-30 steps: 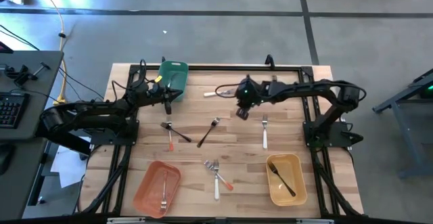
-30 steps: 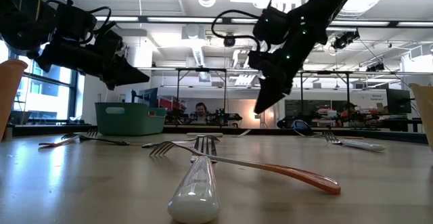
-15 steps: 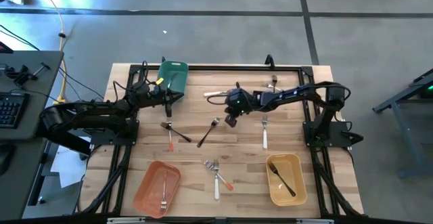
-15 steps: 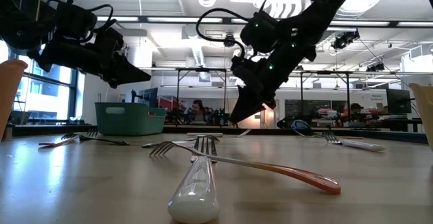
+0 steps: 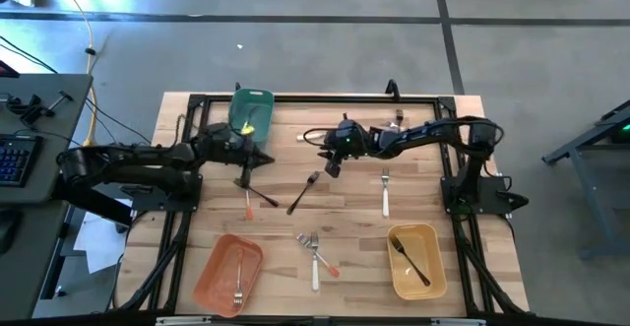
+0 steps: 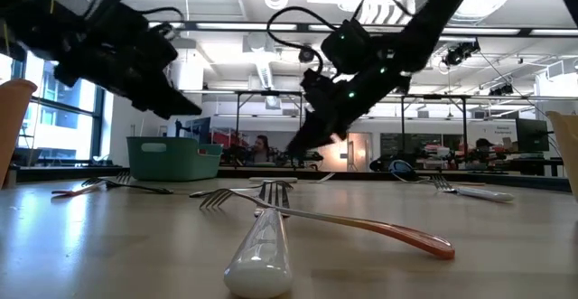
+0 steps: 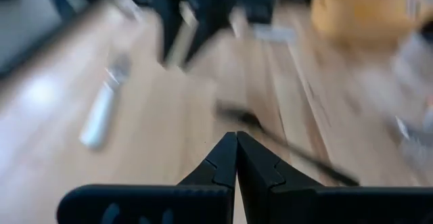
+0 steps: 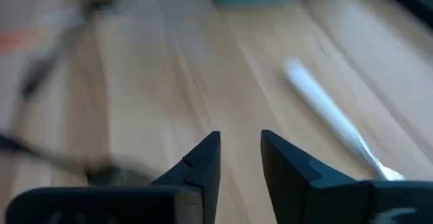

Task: Sort silverware by color (type)
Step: Put the black fork into the yellow bin

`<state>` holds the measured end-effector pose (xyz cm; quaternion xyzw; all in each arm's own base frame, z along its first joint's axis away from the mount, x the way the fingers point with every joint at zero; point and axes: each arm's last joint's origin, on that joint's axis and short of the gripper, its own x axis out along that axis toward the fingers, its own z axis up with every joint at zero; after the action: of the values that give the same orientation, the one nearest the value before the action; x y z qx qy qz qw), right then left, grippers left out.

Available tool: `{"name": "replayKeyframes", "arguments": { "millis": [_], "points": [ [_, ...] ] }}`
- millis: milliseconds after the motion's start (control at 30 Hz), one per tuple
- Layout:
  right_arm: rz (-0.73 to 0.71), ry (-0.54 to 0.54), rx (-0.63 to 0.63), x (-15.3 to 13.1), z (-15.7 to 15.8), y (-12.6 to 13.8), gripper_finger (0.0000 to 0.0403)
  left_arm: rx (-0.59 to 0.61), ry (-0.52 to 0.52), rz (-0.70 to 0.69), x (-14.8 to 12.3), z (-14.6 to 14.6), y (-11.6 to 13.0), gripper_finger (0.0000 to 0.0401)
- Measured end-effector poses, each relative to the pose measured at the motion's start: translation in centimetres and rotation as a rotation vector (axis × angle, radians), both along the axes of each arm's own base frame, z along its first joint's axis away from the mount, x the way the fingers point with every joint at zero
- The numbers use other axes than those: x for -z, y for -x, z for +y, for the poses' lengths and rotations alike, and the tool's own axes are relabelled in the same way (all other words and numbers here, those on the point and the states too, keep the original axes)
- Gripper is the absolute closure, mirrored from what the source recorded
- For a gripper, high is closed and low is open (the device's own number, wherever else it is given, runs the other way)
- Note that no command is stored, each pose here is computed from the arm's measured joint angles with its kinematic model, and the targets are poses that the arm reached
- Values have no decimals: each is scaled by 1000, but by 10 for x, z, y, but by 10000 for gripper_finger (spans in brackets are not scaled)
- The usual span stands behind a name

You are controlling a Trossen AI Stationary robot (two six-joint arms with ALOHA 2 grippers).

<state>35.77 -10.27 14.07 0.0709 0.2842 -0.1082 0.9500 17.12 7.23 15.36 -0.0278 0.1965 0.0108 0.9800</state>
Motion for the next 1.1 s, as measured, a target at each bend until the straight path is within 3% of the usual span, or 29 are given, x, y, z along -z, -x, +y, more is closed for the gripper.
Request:
{"name": "replayKeyframes", "arguments": {
  "millis": [167, 233, 367, 533, 867, 1100],
  "points": [
    [-226, -42, -151, 15, 2, -16, 373, 56, -33, 252, -9, -14, -11, 400],
    [-266, -33, -189, 14, 3, -18, 394, 65, -5, 263, -11, -22, -15, 398],
    [-264, -29, -207, 14, 4, -18, 389, 113, 60, 314, -13, -40, -20, 384],
    [-228, -30, -228, 17, 4, -17, 400, 150, 68, 441, -10, -57, -24, 355],
    [-190, -47, -234, 21, 7, -16, 402, 193, -77, 816, -5, -65, -43, 293],
    [-181, -28, -269, 21, 15, -17, 402, 280, -196, 1060, 9, -57, -56, 287]
  ]
}}
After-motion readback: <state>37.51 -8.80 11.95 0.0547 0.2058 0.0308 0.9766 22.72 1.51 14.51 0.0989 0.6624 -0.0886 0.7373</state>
